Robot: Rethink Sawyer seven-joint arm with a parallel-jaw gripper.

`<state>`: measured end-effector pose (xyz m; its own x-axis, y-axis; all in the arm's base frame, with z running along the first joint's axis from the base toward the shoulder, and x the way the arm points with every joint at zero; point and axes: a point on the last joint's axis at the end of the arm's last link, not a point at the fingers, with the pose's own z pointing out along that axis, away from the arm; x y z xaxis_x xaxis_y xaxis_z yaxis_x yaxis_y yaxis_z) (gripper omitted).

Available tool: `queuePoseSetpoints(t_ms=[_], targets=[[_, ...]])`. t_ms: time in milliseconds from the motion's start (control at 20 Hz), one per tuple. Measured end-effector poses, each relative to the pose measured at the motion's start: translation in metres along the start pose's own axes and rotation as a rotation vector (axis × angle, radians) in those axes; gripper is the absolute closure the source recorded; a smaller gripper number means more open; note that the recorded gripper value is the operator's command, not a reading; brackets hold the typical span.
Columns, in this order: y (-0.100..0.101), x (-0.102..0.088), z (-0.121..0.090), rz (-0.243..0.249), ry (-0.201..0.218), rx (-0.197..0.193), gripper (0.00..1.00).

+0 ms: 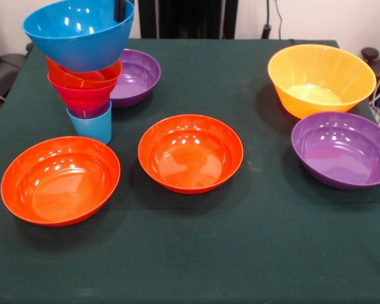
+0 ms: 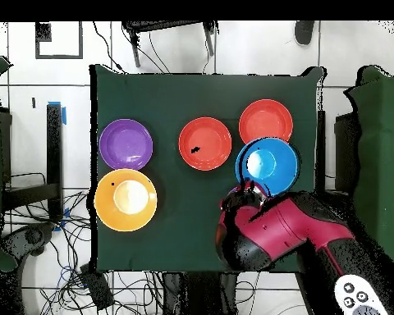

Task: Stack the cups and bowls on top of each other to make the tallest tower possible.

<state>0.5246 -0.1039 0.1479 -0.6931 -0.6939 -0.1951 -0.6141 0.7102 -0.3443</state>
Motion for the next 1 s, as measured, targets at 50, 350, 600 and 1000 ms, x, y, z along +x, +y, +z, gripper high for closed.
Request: queuePoseSetpoints(t_ms=[50, 350, 600, 1000], targets=[[0.000, 0.001, 0.000, 0.001, 0.000, 0.000, 1.00], [-0.003, 0.004, 0.001, -0.002, 0.002, 0.006, 1.00], [-0.005, 0.009, 0.003, -0.037, 0.003, 0.023, 1.00], [-0.008, 0.015, 0.006, -0.081, 0.004, 0.045, 1.00]])
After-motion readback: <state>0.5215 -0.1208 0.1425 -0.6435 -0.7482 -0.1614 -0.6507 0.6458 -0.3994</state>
